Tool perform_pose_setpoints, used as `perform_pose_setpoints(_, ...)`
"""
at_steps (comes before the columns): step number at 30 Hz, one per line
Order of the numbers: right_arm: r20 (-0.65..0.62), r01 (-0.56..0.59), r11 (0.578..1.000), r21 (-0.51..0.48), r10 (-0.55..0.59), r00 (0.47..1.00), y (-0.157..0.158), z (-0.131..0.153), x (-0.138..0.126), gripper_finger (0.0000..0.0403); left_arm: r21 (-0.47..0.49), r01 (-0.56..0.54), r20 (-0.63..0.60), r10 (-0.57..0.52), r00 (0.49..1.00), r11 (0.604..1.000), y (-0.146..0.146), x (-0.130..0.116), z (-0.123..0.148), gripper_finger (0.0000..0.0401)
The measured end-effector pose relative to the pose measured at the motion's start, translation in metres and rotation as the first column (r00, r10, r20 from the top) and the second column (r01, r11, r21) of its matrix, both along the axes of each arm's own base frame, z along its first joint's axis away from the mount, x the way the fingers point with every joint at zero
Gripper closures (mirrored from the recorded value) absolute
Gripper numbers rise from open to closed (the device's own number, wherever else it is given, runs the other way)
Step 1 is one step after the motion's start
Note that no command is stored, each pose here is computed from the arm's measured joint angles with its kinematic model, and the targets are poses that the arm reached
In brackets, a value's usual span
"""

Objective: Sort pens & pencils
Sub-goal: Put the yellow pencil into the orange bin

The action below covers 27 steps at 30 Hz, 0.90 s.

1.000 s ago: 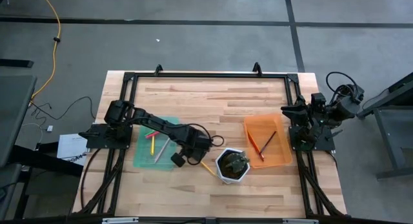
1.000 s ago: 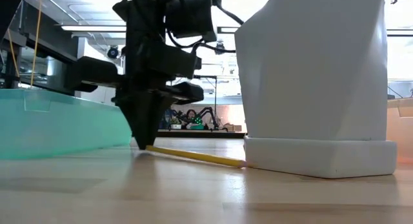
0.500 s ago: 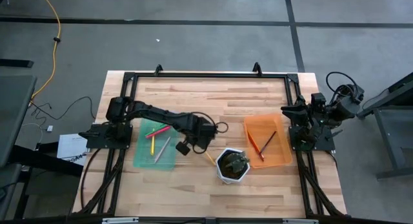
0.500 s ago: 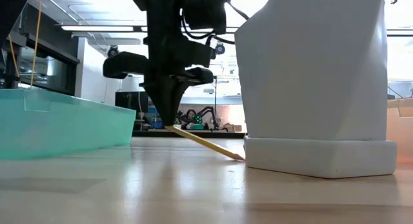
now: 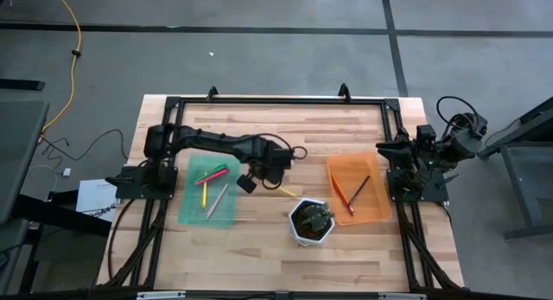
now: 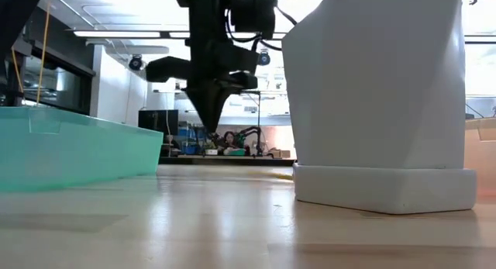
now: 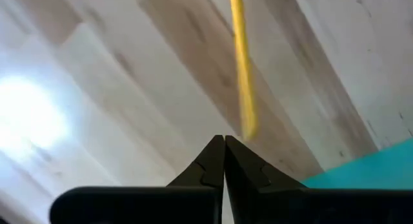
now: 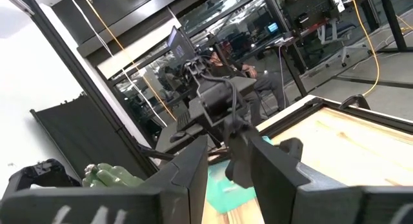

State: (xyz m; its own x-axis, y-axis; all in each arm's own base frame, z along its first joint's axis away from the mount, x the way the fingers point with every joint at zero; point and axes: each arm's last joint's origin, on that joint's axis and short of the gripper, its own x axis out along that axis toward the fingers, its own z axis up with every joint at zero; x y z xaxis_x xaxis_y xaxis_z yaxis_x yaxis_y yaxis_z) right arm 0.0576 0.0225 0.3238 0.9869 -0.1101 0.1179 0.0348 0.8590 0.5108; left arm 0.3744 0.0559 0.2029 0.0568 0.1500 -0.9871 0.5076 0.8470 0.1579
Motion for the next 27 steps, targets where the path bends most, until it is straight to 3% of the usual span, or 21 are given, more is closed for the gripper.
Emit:
perform_pose_setpoints(9, 0.000, 0.000, 1.000, 0.000, 0.000, 1.000, 0.000, 0.000, 0.000, 0.0300, 0.011, -0.070, 0.068, 0.069, 0.995, 0.997, 0.026, 0.005, 0.028, 0.0400)
perform_pose_setpoints(17, -0.001, -0.001, 1.000, -0.001, 0.001, 1.000, 0.000, 0.000, 0.000, 0.0300, -0.203, -0.194, 0.094, 0.217, 0.972, 0.960, 0.040, 0.002, 0.030, 0.0388)
perform_pose_setpoints(27, -0.007, -0.001, 1.000, -0.006, 0.001, 1.000, 0.000, -0.001, 0.000, 0.0300, -0.246, -0.255, 0.038, 0.272, 0.962, 0.935, 0.038, -0.004, 0.014, 0.0295)
